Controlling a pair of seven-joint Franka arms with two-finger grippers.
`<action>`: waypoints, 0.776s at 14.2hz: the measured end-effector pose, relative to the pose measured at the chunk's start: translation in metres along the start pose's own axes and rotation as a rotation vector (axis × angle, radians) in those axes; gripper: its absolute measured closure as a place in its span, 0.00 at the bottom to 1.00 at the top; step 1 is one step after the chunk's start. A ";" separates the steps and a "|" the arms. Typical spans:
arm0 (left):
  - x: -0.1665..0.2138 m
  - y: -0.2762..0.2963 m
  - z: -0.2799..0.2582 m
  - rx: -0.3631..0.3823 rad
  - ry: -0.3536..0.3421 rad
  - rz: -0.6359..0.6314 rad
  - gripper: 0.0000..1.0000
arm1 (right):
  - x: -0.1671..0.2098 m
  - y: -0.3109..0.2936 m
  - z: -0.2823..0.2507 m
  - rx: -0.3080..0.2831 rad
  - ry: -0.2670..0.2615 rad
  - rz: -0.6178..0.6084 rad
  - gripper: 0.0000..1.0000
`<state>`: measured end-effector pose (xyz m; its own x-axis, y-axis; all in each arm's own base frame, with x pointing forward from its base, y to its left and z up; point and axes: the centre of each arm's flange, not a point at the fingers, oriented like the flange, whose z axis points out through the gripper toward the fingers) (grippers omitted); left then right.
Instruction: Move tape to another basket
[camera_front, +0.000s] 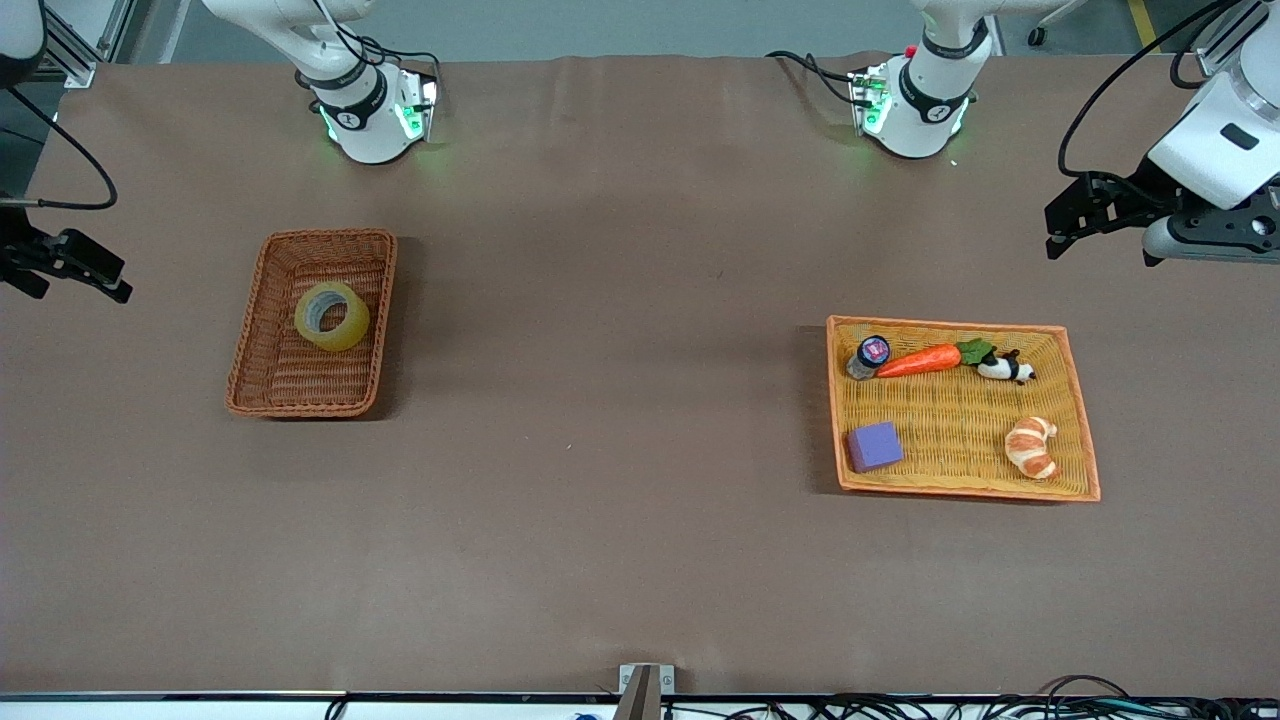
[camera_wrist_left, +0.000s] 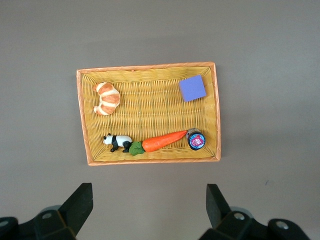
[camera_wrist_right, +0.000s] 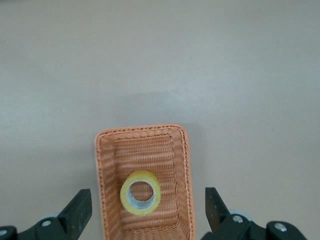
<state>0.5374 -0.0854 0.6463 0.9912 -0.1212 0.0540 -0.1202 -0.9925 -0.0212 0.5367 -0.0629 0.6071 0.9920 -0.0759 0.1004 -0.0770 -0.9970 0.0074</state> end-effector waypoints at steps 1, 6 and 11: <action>0.000 0.000 0.000 0.000 0.000 0.000 0.00 | 0.002 -0.004 -0.014 -0.001 -0.005 -0.003 0.00; 0.000 0.000 0.000 0.000 0.000 0.000 0.00 | 0.020 -0.003 -0.063 -0.011 -0.020 0.004 0.00; 0.000 0.000 0.000 0.000 0.000 0.000 0.00 | 0.019 -0.005 -0.053 -0.011 -0.081 0.003 0.00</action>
<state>0.5374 -0.0856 0.6464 0.9911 -0.1215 0.0543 -0.1205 -0.9925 -0.0212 0.5506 -0.0590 0.6620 0.9966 -0.0803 0.0196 -0.0807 -0.9966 0.0187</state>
